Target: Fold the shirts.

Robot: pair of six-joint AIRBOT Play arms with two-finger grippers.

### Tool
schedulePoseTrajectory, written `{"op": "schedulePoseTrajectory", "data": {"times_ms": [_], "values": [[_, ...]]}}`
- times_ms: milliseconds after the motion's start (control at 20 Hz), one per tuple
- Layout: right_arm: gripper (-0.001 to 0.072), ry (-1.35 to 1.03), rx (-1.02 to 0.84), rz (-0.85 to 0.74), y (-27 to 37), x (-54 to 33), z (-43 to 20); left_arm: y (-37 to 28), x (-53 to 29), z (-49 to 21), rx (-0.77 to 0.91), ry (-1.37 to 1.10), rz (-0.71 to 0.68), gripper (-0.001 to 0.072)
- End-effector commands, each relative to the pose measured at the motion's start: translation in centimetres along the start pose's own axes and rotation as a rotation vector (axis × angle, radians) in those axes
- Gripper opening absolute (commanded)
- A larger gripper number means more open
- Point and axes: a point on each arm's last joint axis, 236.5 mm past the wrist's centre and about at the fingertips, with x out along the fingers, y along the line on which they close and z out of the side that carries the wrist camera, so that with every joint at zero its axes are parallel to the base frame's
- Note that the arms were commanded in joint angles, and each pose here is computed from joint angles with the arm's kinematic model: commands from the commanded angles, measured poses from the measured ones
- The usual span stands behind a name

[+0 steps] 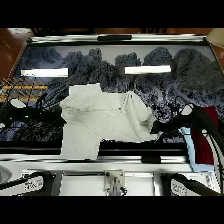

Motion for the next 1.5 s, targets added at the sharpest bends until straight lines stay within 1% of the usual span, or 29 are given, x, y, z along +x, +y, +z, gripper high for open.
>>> {"op": "schedulePoseTrajectory", "data": {"times_ms": [0,50,150,250,350,400,500,600,650,700,750,850,900,950,1050,1150,1250,1350,1450], "values": [[0.0276,0.069,0.001,0.002,0.6,1.9,-0.8,-1.1,-1.2,0.7,0.027,-0.003,-0.012,0.0035],[0.0102,0.051,0.021,0.012,1.0,1.4,-0.4,-1.6,-2.0,1.3,0.047,-0.013,-0.013,0.0034],[0.0072,-0.096,-0.054,0.022,2.7,-2.5,2.0,-3.6,-5.2,3.9,0.124,-0.112,0.000,0.0031],[0.0072,-0.379,-0.209,0.009,5.3,-11.3,5.4,-8.4,-12.5,7.7,0.282,-0.325,0.021,0.0031],[0.0071,-0.778,-0.429,-0.037,9.2,-25.3,6.0,-15.8,-23.6,9.4,0.482,-0.620,0.050,0.0032],[0.0071,-0.992,-0.510,-0.051,11.3,-32.7,4.4,-20.0,-29.9,8.8,0.581,-0.796,0.064,0.0032],[0.0071,-1.450,-0.607,-0.038,15.0,-47.5,-3.1,-29.3,-44.1,3.1,0.779,-1.225,0.080,0.0034],[0.0071,-1.842,-0.631,0.039,16.6,-58.0,-13.8,-35.7,-54.6,-6.2,0.912,-1.606,0.058,0.0034],[0.0071,-1.984,-0.630,0.088,16.6,-61.1,-18.8,-37.7,-58.2,-11.4,0.960,-1.764,0.038,0.0034],[0.0071,-2.063,-0.631,0.124,16.5,-62.5,-22.6,-38.9,-60.3,-15.7,0.981,-1.873,0.006,0.0034],[0.0071,-2.103,-0.630,0.155,16.3,-63.0,-25.4,-39.3,-61.1,-18.8,0.984,-1.926,-0.028,0.0034],[0.0071,-2.098,-0.611,0.200,15.8,-62.5,-27.3,-39.6,-60.7,-22.0,0.977,-1.927,-0.082,0.0034],[0.0071,-2.064,-0.608,0.191,15.7,-61.8,-26.9,-39.4,-60.1,-22.2,0.974,-1.902,-0.085,0.0034],[0.0071,-2.019,-0.602,0.161,15.5,-60.9,-26.0,-39.1,-59.3,-21.9,0.974,-1.870,-0.056,0.0034],[0.0071,-1.903,-0.571,0.069,14.4,-58.9,-22.9,-37.0,-57.5,-19.4,0.944,-1.770,0.078,0.0034],[0.0071,-1.747,-0.520,-0.041,12.8,-56.3,-18.7,-33.2,-55.7,-15.4,0.866,-1.659,0.257,0.0034],[0.0072,-1.564,-0.478,-0.115,11.6,-53.2,-13.8,-28.7,-53.8,-11.1,0.775,-1.539,0.417,0.0034],[0.0071,-1.308,-0.447,-0.161,10.6,-48.2,-8.4,-23.9,-50.3,-6.4,0.683,-1.367,0.512,0.0034],[0.0071,-1.045,-0.400,-0.162,9.7,-41.9,-3.0,-19.1,-44.5,-1.0,0.631,-1.162,0.550,0.0034]]}}
